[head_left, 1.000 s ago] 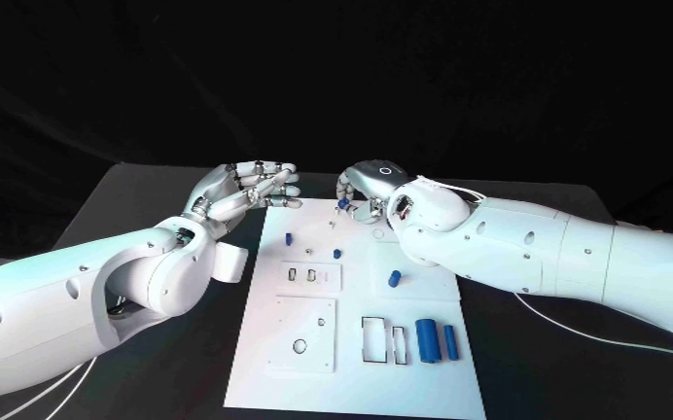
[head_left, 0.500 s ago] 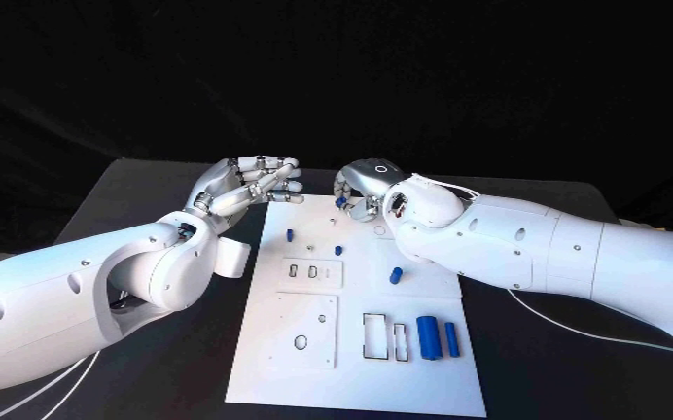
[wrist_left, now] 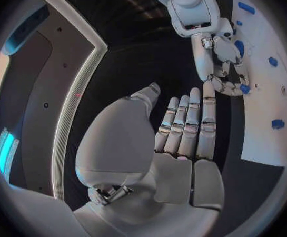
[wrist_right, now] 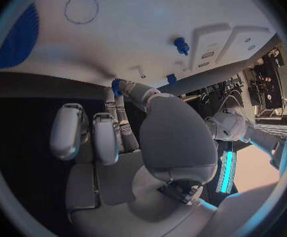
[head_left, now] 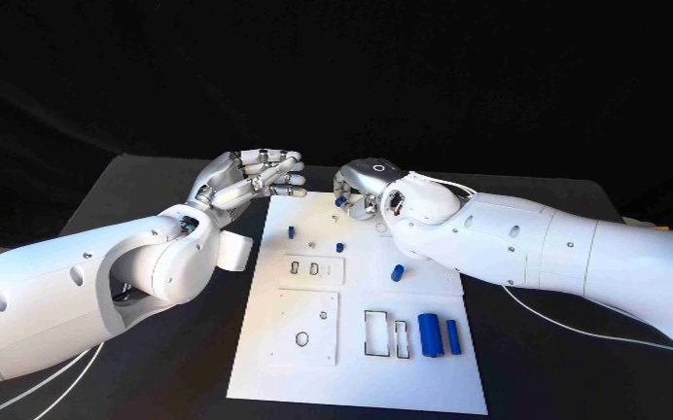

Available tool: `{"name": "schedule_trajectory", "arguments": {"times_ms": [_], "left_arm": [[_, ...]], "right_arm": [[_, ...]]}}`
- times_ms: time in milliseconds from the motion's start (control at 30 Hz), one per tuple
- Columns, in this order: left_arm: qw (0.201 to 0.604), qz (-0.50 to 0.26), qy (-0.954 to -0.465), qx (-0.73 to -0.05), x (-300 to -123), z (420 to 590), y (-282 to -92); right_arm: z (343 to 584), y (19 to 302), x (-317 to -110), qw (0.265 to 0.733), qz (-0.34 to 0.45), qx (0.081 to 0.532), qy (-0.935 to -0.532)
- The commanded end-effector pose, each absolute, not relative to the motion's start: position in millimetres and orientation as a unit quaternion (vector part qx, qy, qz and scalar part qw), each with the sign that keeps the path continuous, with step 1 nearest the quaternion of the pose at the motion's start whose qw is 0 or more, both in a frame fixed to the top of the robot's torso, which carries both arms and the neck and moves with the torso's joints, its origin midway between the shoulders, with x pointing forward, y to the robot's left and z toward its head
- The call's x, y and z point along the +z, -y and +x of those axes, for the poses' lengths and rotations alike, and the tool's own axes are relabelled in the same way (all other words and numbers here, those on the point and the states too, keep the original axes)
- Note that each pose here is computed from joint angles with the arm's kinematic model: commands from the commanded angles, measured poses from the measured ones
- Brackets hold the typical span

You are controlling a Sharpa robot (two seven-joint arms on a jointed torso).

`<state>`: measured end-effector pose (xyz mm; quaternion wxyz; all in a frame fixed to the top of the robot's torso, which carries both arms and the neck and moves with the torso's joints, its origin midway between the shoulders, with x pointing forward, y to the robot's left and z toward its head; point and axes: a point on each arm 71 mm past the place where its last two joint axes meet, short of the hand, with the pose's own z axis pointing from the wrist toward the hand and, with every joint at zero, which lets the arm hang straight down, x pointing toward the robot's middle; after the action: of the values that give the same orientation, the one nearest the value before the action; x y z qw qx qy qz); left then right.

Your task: Assemble the parts on the task board

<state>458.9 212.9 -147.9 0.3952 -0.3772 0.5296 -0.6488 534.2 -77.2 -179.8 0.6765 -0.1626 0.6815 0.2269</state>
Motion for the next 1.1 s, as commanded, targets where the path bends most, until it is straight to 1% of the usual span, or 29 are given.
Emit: {"name": "schedule_trajectory", "arguments": {"times_ms": [33, 433, 667, 767, 867, 967, 1067, 1100], "left_arm": [[0.389, -0.372, -0.527, -0.658, -145.1, 458.3, -209.7], [0.39, -0.371, -0.527, -0.658, -143.6, 459.0, -209.9], [0.391, -0.372, -0.526, -0.657, -143.4, 459.5, -211.5], [0.392, -0.373, -0.526, -0.656, -143.5, 459.8, -212.8], [0.392, -0.375, -0.525, -0.656, -143.6, 460.1, -214.6], [0.393, -0.375, -0.525, -0.656, -143.7, 460.3, -215.9], [0.393, -0.376, -0.524, -0.655, -144.1, 461.2, -217.6], [0.393, -0.377, -0.524, -0.655, -144.2, 461.3, -217.9]], "right_arm": [[533, 74, -184, 0.664, -0.173, 0.226, -0.692], [536, 73, -185, 0.669, -0.169, 0.226, -0.688], [530, 80, -184, 0.67, -0.167, 0.229, -0.686], [524, 90, -181, 0.672, -0.162, 0.233, -0.684], [516, 105, -175, 0.679, -0.146, 0.244, -0.677], [508, 126, -165, 0.685, -0.109, 0.266, -0.669], [503, 151, -155, 0.676, -0.054, 0.288, -0.676], [502, 155, -154, 0.673, -0.047, 0.292, -0.678]]}}
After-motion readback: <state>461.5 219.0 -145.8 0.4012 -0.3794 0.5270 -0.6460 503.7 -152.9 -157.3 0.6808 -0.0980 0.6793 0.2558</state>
